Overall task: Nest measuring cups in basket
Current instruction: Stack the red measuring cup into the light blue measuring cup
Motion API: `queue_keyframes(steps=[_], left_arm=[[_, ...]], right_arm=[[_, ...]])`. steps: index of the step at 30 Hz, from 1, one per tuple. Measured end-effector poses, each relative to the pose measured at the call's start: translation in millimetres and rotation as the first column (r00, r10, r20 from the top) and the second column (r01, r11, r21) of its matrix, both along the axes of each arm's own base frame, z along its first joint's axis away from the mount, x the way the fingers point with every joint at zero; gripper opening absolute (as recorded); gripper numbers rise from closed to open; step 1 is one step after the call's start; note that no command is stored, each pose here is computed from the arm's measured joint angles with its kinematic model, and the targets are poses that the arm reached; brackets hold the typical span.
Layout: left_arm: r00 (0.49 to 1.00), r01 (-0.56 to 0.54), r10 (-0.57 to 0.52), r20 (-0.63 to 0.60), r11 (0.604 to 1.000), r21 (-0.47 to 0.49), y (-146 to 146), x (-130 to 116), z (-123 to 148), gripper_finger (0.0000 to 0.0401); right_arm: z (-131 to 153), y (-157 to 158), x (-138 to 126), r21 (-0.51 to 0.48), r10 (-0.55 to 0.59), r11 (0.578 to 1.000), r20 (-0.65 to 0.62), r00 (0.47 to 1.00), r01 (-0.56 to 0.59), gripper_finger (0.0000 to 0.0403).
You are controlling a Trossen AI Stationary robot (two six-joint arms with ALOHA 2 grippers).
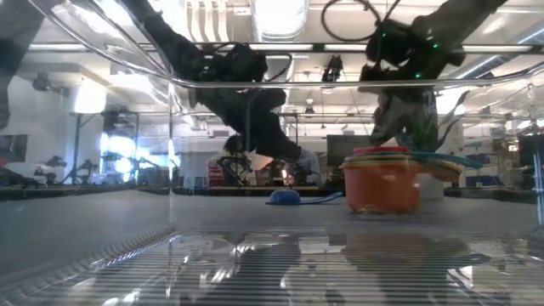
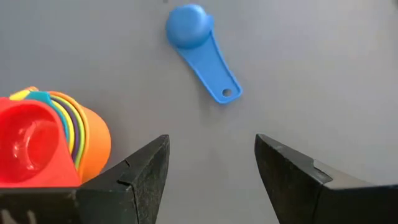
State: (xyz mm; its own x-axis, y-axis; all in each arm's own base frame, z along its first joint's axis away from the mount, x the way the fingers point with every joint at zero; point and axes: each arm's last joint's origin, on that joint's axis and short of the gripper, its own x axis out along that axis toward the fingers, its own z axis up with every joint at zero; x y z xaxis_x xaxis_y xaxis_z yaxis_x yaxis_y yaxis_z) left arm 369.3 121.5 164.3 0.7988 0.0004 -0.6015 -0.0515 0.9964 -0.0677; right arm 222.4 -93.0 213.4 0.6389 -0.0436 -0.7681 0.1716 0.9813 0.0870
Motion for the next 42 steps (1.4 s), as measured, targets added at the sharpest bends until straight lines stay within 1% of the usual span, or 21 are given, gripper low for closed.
queue_keyframes(steps=[2, 7, 9, 15, 17, 20, 22, 30, 35, 40, 42], left_arm=[[1.000, 0.004, -0.004, -0.022, 1.000, -0.012, 0.7, 1.4, -7.1, 0.0229], [0.995, 0.003, -0.006, -0.095, 0.999, -0.041, -0.5, -0.6, -23.1, 0.0243], [0.993, 0.000, -0.006, -0.117, 0.999, -0.045, -0.8, -1.6, -26.1, 0.0250], [0.992, 0.014, -0.019, -0.123, 0.999, -0.047, -5.9, -0.4, -26.6, 0.0277], [0.992, 0.008, -0.012, -0.129, 0.999, -0.034, -8.2, 0.3, -26.8, 0.0287], [0.987, -0.034, 0.035, -0.156, 0.999, 0.014, -9.7, 0.2, -27.9, 0.0300], [0.987, -0.039, 0.041, -0.157, 0.999, 0.020, -9.8, 0.3, -27.9, 0.0306], [0.986, -0.040, 0.043, -0.159, 0.999, 0.022, -9.9, 0.7, -29.9, 0.0311], [0.985, -0.029, 0.030, -0.170, 1.000, 0.007, -9.9, 3.6, -40.7, 0.0311], [0.982, -0.012, 0.008, -0.191, 1.000, -0.018, -6.0, 17.9, -49.2, 0.0311], [0.975, -0.013, 0.008, -0.221, 1.000, -0.024, -4.4, 23.4, -50.2, 0.0311]], right_arm=[[4.0, 2.1, -5.8, -0.015, -0.020, 1.000, 0.019, 1.000, 0.020, 0.0224], [8.3, 6.0, -14.9, -0.027, -0.028, 0.999, 0.062, 0.998, 0.030, 0.0224], [9.2, 6.4, -15.8, -0.034, -0.028, 0.999, 0.081, 0.996, 0.031, 0.0224], [7.8, 6.0, -14.9, -0.033, -0.033, 0.999, 0.086, 0.996, 0.036, 0.0224], [6.4, 5.7, -14.2, -0.030, -0.033, 0.999, 0.080, 0.996, 0.036, 0.0224], [4.1, 5.2, -13.0, -0.026, -0.034, 0.999, 0.070, 0.997, 0.036, 0.0224], [2.7, 4.7, -12.0, -0.019, -0.039, 0.999, 0.067, 0.997, 0.041, 0.0224], [-0.8, 3.1, -7.9, -0.010, -0.046, 0.999, 0.068, 0.997, 0.047, 0.0224], [-0.2, 3.0, -6.8, -0.010, -0.048, 0.999, 0.079, 0.996, 0.049, 0.0224], [0.1, 2.9, -6.5, -0.006, -0.055, 0.998, 0.084, 0.995, 0.055, 0.0224], [0.1, 2.9, -6.5, -0.005, -0.056, 0.998, 0.084, 0.995, 0.057, 0.0224]])
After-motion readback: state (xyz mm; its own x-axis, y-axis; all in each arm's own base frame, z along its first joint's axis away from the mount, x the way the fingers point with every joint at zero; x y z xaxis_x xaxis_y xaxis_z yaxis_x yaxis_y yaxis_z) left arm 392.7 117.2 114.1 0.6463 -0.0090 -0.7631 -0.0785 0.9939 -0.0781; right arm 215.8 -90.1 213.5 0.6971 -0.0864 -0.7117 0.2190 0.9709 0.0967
